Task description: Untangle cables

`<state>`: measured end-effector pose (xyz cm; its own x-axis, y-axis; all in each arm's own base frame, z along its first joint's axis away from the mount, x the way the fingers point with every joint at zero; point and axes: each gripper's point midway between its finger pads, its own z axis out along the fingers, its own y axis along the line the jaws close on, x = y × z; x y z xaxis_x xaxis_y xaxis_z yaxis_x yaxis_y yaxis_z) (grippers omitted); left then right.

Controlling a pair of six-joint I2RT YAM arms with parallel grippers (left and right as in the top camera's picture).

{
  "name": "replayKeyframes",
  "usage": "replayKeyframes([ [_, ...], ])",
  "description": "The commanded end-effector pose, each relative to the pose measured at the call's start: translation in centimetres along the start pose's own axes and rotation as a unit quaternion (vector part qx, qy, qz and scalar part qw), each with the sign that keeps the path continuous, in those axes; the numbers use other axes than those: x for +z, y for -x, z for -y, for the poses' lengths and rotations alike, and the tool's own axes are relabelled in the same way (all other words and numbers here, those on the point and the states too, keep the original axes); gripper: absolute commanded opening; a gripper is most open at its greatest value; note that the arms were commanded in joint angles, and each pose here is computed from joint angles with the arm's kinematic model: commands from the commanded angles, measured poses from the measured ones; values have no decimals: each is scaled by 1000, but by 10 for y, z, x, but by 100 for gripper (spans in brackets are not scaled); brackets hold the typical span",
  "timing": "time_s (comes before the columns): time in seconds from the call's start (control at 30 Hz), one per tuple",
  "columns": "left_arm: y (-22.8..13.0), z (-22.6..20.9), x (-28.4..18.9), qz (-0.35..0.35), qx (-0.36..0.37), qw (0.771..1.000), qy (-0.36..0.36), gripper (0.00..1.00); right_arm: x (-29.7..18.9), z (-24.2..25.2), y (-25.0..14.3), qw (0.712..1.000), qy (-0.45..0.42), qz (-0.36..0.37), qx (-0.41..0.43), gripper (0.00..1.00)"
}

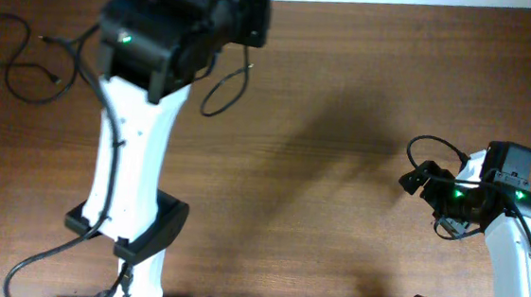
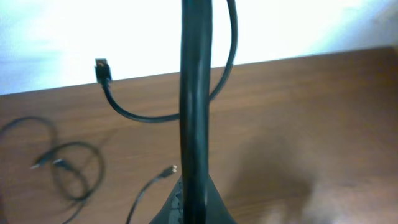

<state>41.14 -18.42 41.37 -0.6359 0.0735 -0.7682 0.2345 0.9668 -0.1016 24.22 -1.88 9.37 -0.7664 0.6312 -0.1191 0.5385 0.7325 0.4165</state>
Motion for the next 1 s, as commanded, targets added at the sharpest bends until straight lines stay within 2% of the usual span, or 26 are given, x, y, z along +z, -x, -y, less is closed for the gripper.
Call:
replayKeyframes([
  [0.0, 3, -49, -22, 21, -57, 993, 97, 0, -4, -1, 4, 1000, -1, 11, -7, 99],
  [0.1, -6, -86, -29, 17, -113, 978, 174, 0, -4, -1, 4, 1000, -1, 11, -7, 99],
  [0.6, -13, -180, -34, 5, -184, 946, 266, 0, -4, -1, 4, 1000, -1, 11, -7, 99],
  [0.83, -52, -230, -11, -76, -218, 918, 322, 0, -4, -1, 4, 1000, -1, 11, -7, 99],
  [0.97, -82, -267, -5, -116, -253, 882, 380, 0, -4, -1, 4, 1000, -1, 11, -7, 99],
])
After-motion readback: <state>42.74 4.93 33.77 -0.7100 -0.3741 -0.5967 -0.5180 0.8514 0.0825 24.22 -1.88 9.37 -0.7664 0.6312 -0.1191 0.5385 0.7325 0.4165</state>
